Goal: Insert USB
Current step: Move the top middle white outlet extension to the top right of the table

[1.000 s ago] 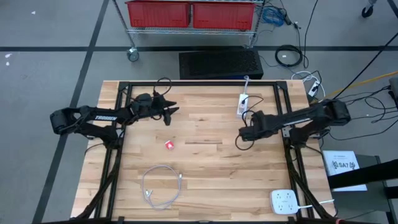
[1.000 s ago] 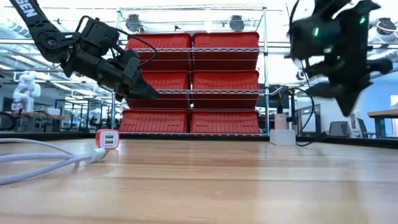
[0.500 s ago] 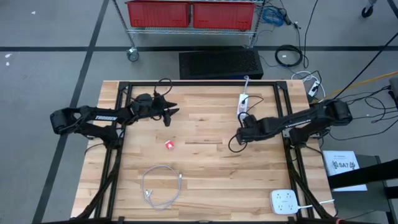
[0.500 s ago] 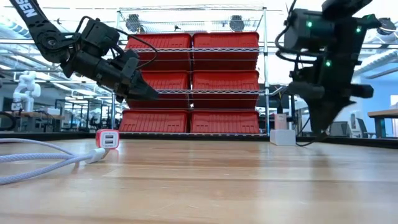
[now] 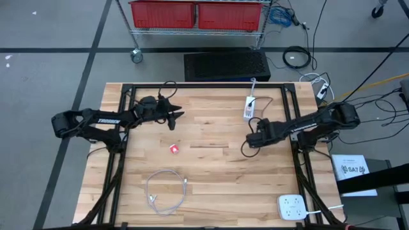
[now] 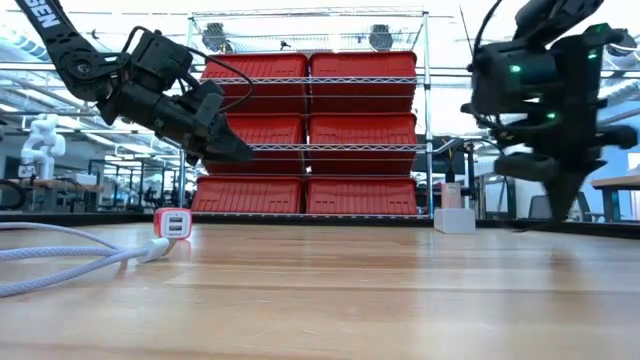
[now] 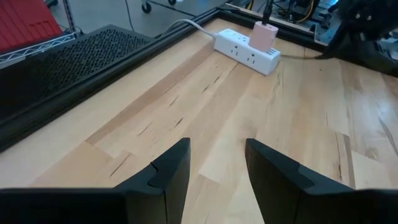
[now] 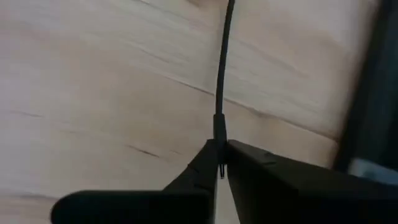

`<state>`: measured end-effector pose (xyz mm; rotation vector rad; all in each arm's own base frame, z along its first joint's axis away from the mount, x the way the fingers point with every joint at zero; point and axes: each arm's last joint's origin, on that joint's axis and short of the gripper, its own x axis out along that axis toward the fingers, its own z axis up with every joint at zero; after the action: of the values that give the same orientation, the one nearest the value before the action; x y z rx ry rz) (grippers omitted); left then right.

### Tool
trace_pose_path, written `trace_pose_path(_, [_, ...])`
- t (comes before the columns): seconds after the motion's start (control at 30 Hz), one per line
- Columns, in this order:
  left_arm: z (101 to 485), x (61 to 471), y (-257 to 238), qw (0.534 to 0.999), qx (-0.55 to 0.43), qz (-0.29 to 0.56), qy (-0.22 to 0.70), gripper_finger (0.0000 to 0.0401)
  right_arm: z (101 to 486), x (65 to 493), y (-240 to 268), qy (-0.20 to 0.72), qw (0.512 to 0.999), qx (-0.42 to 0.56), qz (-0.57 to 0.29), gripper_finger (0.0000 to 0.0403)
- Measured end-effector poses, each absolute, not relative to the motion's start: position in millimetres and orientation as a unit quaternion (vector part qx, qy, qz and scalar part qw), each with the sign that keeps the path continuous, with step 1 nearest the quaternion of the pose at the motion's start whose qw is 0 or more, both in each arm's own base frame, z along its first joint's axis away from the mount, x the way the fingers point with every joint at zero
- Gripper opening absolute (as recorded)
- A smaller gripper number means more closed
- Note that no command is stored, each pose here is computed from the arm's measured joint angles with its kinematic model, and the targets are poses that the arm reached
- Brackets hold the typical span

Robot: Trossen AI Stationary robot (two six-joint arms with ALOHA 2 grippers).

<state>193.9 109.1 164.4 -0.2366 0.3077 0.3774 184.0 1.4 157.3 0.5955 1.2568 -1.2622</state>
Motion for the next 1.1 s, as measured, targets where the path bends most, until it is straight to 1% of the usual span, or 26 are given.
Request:
trace_pose_path(0.1, [164.2, 193.8, 109.1, 0.963, -0.117, 0.187, 0.153, 0.0161, 161.2, 171.1, 6.0, 0.546, 0.549, 0.237, -0.587, 0.0006])
trace_pose_path(0.2, [164.2, 193.8, 109.3, 0.963, -0.116, 0.190, 0.153, 0.0161, 161.4, 173.8, 9.3, 0.524, 0.561, 0.241, -0.594, 0.0008])
trace_pose_path(0.27, [164.0, 193.6, 109.4, 0.963, -0.116, 0.191, 0.153, 0.0161, 159.5, 173.2, 8.8, 0.532, 0.553, 0.235, -0.597, 0.0021])
trace_pose_path(0.37, [161.9, 193.0, 108.9, 0.960, -0.120, 0.191, 0.164, 0.0161, 157.2, 174.5, 9.4, 0.550, 0.549, 0.236, -0.584, 0.0059])
trace_pose_path(0.5, [159.3, 192.2, 108.2, 0.957, -0.124, 0.191, 0.178, 0.0161, 158.6, 174.2, 10.1, 0.555, 0.548, 0.244, -0.576, 0.0131])
trace_pose_path(0.6, [159.6, 192.4, 108.0, 0.958, -0.123, 0.190, 0.177, 0.0161, 167.0, 175.5, 9.9, 0.561, 0.544, 0.259, -0.568, 0.0187])
trace_pose_path(0.7, [160.1, 192.6, 108.1, 0.959, -0.123, 0.190, 0.174, 0.0161, 182.4, 180.2, 9.6, 0.590, 0.539, 0.273, -0.536, 0.0220])
trace_pose_path(0.83, [160.2, 192.7, 107.8, 0.961, -0.111, 0.183, 0.176, 0.0161, 209.8, 187.6, 9.3, 0.602, 0.556, 0.261, -0.511, 0.0229])
trace_pose_path(1.0, [160.5, 192.9, 107.7, 0.962, -0.111, 0.179, 0.175, 0.0161, 244.4, 194.9, 12.4, 0.616, 0.572, 0.252, -0.480, 0.0219])
trace_pose_path(1.1, [160.5, 192.9, 107.7, 0.962, -0.111, 0.179, 0.175, 0.0161, 252.1, 200.9, 23.7, 0.648, 0.586, 0.272, -0.403, 0.0200])
